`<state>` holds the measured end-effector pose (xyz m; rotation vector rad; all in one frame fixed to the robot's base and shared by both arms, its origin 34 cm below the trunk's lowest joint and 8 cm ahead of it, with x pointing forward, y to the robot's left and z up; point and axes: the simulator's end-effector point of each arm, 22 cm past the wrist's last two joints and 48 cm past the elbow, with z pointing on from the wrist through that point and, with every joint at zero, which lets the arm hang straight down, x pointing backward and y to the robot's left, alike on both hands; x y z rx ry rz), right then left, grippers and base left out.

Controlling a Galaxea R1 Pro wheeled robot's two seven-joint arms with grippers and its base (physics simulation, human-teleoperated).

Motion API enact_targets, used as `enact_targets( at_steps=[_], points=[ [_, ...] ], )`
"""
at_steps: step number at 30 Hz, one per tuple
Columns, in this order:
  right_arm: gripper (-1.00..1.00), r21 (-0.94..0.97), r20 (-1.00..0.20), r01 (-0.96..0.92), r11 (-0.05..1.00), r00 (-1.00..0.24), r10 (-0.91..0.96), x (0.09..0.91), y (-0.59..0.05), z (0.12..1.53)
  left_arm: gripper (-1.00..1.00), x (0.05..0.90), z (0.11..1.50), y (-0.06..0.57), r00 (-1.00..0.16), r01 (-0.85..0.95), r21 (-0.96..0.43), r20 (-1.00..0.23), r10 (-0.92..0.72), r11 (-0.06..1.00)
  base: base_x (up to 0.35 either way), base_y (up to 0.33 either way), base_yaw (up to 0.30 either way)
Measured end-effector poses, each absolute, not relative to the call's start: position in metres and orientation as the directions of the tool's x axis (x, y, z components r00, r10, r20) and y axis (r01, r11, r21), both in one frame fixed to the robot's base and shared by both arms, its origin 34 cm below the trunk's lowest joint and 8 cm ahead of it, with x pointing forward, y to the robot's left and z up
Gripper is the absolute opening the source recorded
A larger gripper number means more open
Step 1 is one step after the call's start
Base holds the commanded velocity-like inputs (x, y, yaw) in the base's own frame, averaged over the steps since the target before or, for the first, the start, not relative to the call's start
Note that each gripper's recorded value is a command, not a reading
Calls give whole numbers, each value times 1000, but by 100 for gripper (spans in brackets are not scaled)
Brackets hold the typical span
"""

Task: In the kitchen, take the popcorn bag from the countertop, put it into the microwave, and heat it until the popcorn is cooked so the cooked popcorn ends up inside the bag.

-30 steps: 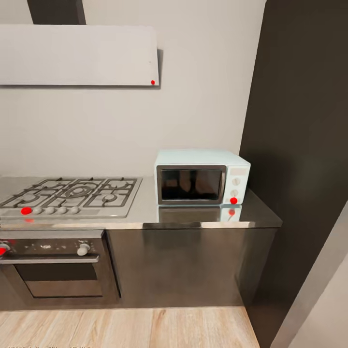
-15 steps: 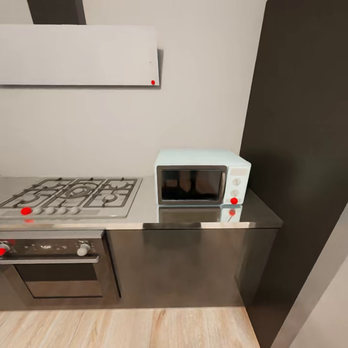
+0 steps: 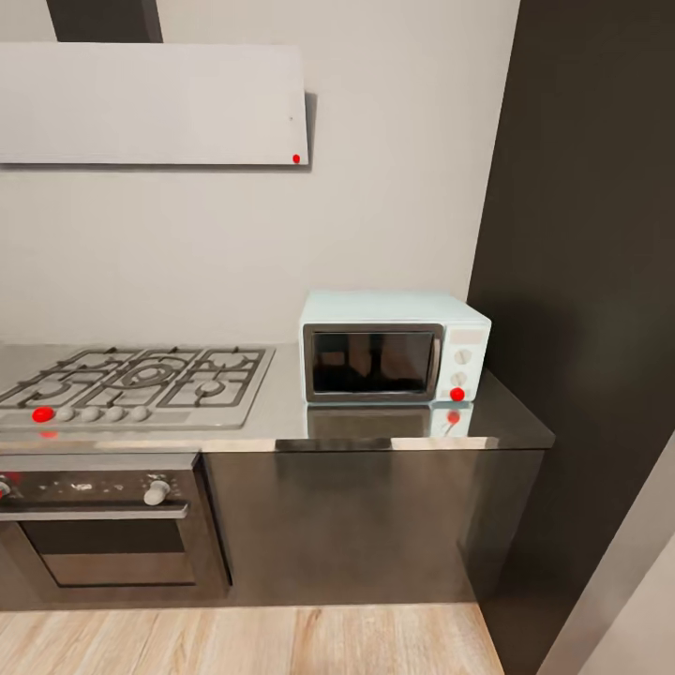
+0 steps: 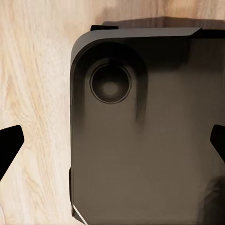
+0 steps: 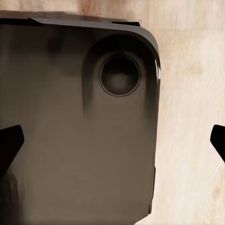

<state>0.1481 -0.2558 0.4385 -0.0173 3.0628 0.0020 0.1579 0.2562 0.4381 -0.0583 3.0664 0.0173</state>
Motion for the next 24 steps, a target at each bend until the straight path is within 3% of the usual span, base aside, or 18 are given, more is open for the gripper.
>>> enact_targets(
  at_steps=[11, 17, 24],
  points=[
    [100, -7, -93, -9, 1000, -996, -9, 155, -257, 439, 100, 158, 438, 255, -996, -39, 9, -75, -38, 999, 0, 0, 0],
    [100, -23, -308, -101, 995, -946, -103, 273, -254, 456, 100, 158, 438, 254, -996, -39, 8, -75, -38, 999, 0, 0, 0],
    [100, -93, -457, -92, 991, -881, -125, 433, -261, 544, 100, 158, 438, 255, -996, -39, 10, -75, -39, 999, 0, 0, 0]
  ],
)
